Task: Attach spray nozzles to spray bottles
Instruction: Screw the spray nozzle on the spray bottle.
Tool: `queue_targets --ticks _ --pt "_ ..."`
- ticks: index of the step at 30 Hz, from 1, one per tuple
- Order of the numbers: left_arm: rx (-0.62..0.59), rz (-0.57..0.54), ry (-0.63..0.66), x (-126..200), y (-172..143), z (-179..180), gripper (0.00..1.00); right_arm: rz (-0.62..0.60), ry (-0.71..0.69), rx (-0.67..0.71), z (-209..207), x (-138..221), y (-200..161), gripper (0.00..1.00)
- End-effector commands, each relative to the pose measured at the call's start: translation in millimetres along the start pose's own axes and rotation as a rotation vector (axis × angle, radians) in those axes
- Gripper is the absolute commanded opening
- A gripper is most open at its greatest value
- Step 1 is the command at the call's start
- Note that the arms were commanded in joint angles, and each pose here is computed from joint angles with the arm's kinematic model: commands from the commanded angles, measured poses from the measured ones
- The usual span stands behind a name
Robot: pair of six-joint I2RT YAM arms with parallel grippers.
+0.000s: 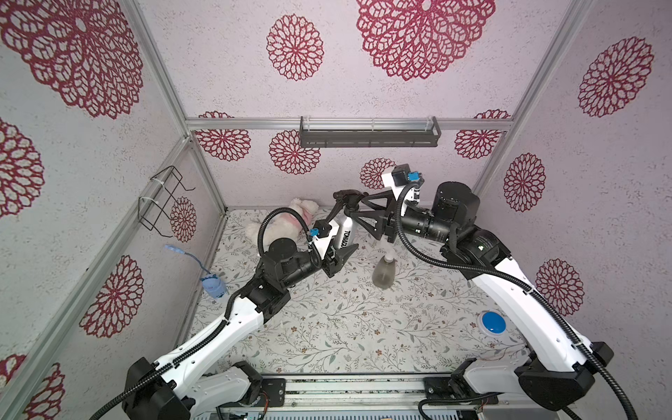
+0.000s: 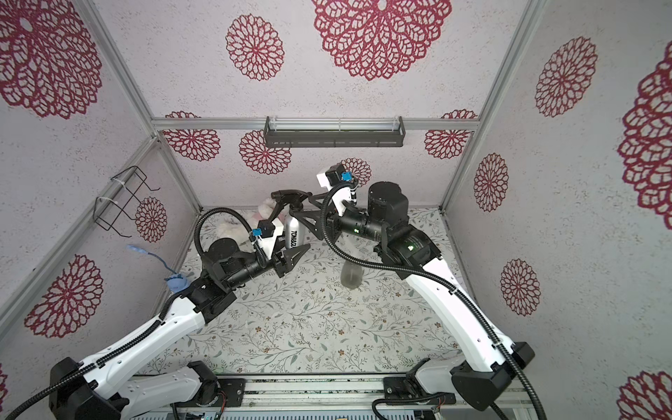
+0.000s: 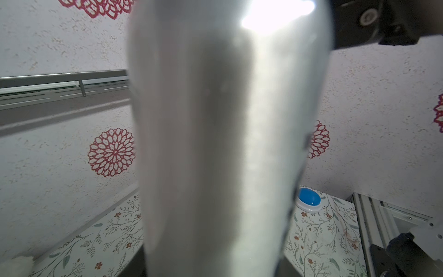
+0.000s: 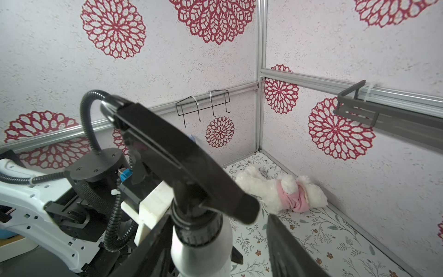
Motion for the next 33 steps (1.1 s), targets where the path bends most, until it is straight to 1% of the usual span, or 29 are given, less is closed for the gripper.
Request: queue_targets --ticks 1,6,8,12,17,23,28,33 --pt "-0.002 -0.039 -0.026 2.9 13.4 -1.7 0.00 -0.062 0.116 0.051 22.1 7.7 27.7 0.57" --pt "-0.003 -0.038 -0.031 3.1 13.8 -2.0 0.00 -0.030 0.159 0.039 24.6 1.5 26.2 0.44" --pt "-0.005 -0.040 -0.030 3.5 14.6 -2.0 0.00 -0.024 0.161 0.032 23.9 0.4 23.9 0.40" --pt "-0.008 -0.039 -0.032 3.6 15.3 -1.8 0.00 -0.015 0.160 0.025 23.2 0.3 20.6 0.37" --pt "-0.013 -0.048 -0.025 5.9 18.0 -1.0 0.00 -0.019 0.132 0.020 19.8 2.7 15.1 0.36" --pt "-0.011 -0.051 -0.020 7.3 18.9 -0.4 0.00 -0.040 0.119 0.006 18.4 5.6 11.2 0.29" --pt "0.008 -0.081 -0.002 7.0 23.7 3.4 0.00 -0.117 0.063 -0.011 10.8 10.1 9.2 0.24" --pt "0.027 -0.111 0.066 4.3 29.4 15.1 0.00 -0.213 -0.097 -0.030 -5.1 2.0 -8.6 0.22"
Point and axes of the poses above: each gripper's point midway between its finger pads, its own x axis back along the fingers, its own z axis along the line the jaws close on, y = z × x, the point moved 2 cm from there along x, back along the fingers, and after that the axes turned 6 degrees about -x, right-handed, at the moved point
